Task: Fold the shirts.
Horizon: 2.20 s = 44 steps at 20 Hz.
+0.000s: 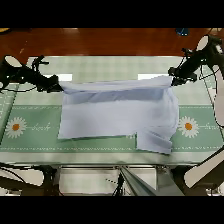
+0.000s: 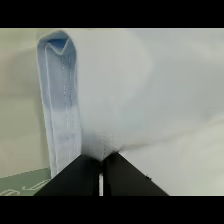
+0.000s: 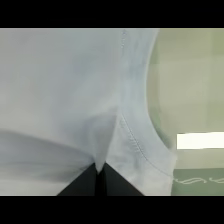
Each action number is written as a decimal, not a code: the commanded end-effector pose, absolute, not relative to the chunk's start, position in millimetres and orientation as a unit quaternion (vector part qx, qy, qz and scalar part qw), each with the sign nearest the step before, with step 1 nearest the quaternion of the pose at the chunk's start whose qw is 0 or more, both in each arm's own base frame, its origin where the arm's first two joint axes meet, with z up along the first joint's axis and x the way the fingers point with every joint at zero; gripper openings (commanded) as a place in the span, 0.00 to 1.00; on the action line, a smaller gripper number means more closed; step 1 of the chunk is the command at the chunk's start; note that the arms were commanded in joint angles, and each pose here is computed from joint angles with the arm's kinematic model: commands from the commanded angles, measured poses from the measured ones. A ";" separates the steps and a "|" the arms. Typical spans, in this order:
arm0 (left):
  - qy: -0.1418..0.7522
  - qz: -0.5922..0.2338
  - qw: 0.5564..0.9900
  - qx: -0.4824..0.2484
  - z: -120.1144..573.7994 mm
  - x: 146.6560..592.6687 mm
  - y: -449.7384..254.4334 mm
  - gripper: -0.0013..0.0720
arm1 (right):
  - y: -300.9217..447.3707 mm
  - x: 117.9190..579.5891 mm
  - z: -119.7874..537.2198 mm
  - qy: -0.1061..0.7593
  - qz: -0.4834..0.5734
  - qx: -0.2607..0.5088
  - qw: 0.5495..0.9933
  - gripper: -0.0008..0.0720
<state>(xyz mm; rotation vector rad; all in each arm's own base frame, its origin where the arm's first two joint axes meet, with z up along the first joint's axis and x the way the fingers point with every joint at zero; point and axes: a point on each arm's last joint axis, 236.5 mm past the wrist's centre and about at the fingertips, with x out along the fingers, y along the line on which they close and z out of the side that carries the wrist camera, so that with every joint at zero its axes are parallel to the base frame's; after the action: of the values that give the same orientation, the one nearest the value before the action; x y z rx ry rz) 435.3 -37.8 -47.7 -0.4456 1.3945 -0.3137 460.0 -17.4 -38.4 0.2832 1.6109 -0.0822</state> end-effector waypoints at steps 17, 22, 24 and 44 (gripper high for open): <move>0.639 -0.102 0.716 -0.262 20.5 318.4 38.6 0.61 | -98.4 322.7 90.4 0.721 -0.058 0.073 0.686 0.61; 0.686 -0.101 0.646 -0.320 -48.4 231.7 -4.0 0.65 | -65.6 279.1 22.1 0.690 -0.001 0.161 0.706 0.68; 0.694 -0.123 0.627 -0.332 -60.2 215.8 -19.6 0.65 | -57.0 284.0 8.4 0.650 0.007 0.189 0.736 0.68; 0.724 -0.159 0.584 -0.332 -110.3 214.7 -74.3 0.09 | -35.4 310.8 13.2 0.587 0.044 0.228 0.775 0.68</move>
<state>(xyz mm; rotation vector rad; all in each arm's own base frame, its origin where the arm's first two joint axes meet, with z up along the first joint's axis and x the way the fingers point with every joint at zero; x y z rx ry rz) 209.4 -58.2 -110.9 -0.7586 1.6930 -0.3378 315.4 -37.7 13.8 0.4921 1.2516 0.0852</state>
